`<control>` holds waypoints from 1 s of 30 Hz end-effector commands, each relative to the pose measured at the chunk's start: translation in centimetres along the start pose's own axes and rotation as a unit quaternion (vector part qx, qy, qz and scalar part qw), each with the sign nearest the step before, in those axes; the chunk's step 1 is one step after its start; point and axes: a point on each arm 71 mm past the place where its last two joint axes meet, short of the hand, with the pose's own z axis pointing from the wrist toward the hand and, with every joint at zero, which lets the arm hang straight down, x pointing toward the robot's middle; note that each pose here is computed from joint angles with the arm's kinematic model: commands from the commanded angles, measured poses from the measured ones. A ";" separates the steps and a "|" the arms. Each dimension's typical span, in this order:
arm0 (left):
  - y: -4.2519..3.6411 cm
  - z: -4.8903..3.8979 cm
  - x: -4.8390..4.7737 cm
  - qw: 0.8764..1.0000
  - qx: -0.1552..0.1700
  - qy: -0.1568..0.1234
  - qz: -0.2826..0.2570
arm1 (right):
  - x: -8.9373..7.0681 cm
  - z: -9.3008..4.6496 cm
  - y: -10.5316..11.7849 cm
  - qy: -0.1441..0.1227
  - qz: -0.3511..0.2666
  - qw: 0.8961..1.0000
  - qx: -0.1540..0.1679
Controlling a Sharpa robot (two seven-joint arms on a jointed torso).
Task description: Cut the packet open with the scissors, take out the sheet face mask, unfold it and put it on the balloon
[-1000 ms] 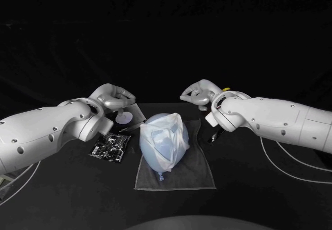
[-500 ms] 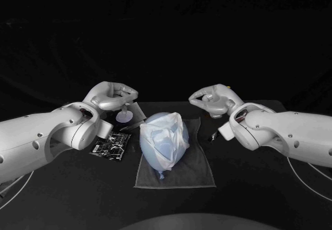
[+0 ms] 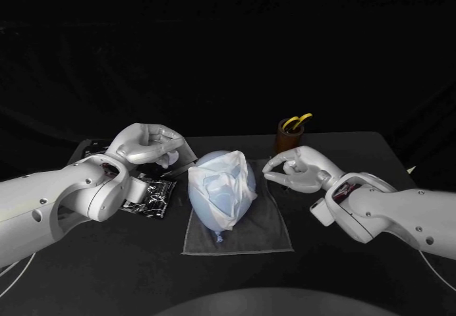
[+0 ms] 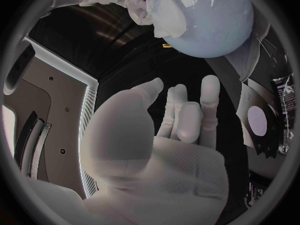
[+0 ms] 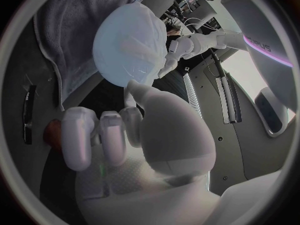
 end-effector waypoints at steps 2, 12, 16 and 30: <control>-0.18 -0.23 0.36 1.000 0.017 0.013 -0.004 | 0.7 -0.8 0.2 -0.015 -0.046 0.999 -0.022; 0.13 -0.49 1.41 0.996 0.005 0.051 0.068 | 1.8 -1.6 -0.4 -0.049 -0.061 0.997 0.013; 0.31 -0.50 1.96 0.991 -0.001 0.065 0.114 | 2.0 -1.5 -0.5 -0.059 -0.066 0.996 0.028; 0.47 -0.47 3.66 0.979 -0.001 0.090 0.183 | 2.6 -1.1 0.0 -0.075 -0.063 0.994 0.040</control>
